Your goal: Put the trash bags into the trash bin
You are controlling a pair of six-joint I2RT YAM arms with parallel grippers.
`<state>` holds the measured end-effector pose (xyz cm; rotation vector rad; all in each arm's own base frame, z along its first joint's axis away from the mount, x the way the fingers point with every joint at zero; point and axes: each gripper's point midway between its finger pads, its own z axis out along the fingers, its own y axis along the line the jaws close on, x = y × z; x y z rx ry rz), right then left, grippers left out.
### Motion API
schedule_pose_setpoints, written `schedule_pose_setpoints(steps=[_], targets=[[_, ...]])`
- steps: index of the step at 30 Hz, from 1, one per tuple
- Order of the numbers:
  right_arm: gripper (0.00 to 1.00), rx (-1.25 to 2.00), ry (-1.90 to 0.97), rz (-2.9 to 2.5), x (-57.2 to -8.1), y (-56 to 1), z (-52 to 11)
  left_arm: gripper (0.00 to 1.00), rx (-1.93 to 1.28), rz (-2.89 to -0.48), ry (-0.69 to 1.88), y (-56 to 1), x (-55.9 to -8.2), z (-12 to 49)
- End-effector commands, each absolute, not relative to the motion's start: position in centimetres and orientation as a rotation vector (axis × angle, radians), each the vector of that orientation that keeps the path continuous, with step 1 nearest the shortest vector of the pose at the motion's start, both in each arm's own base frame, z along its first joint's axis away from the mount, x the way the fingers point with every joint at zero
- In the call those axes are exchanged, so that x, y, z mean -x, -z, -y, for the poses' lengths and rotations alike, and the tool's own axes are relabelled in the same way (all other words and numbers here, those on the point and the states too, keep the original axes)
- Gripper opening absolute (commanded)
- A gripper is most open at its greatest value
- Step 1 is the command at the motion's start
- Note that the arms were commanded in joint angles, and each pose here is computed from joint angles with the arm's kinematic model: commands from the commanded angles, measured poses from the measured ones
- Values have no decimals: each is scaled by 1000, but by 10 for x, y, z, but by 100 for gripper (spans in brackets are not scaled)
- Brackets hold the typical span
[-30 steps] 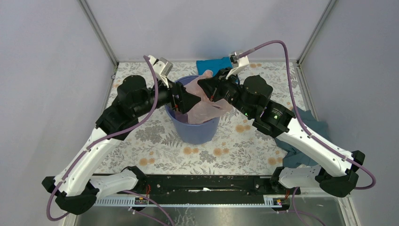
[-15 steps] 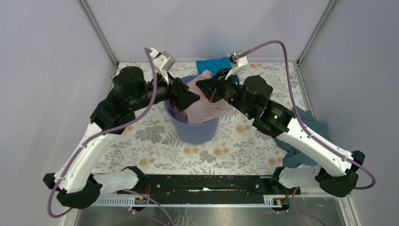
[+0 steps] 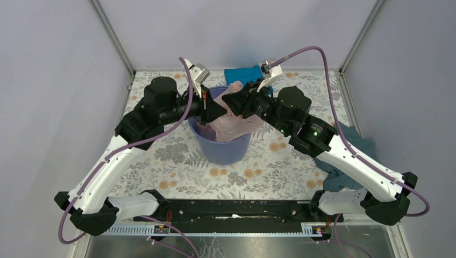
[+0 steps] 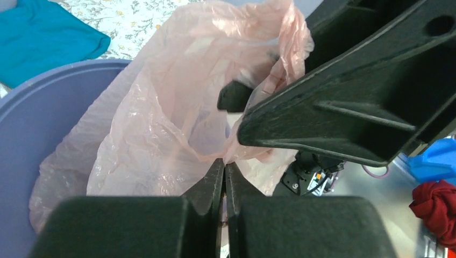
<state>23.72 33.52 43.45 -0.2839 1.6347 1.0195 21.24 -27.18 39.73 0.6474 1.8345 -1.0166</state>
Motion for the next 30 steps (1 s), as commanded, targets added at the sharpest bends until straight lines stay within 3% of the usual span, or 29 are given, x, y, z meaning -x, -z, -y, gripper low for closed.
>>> schedule_pose_setpoints(steps=[1,5,9,13,15,17,19,25,30], targets=[[42,274,-988,-1596,-234,-447,-319,1,-590,-1712,1016,-423,-208,260],[59,294,-945,-1632,-235,-433,-316,0,-506,-1676,1047,-432,-208,256],[69,287,-923,-1638,-237,-427,-313,0,-437,-1670,1090,-434,-205,254],[69,283,-906,-1629,-242,-425,-314,0,-388,-1644,1127,-436,-201,251],[63,270,-903,-1608,-244,-429,-313,0,-368,-1641,1141,-435,-200,250],[49,252,-900,-1587,-246,-432,-312,0,-338,-1646,1140,-432,-201,247],[45,243,-899,-1570,-247,-434,-310,0,-292,-1645,1131,-430,-202,242],[67,207,-904,-1550,-248,-431,-306,0,-217,-1611,1174,-429,-198,235],[62,217,-902,-1568,-246,-418,-305,0,-208,-1605,1209,-429,-196,238]])
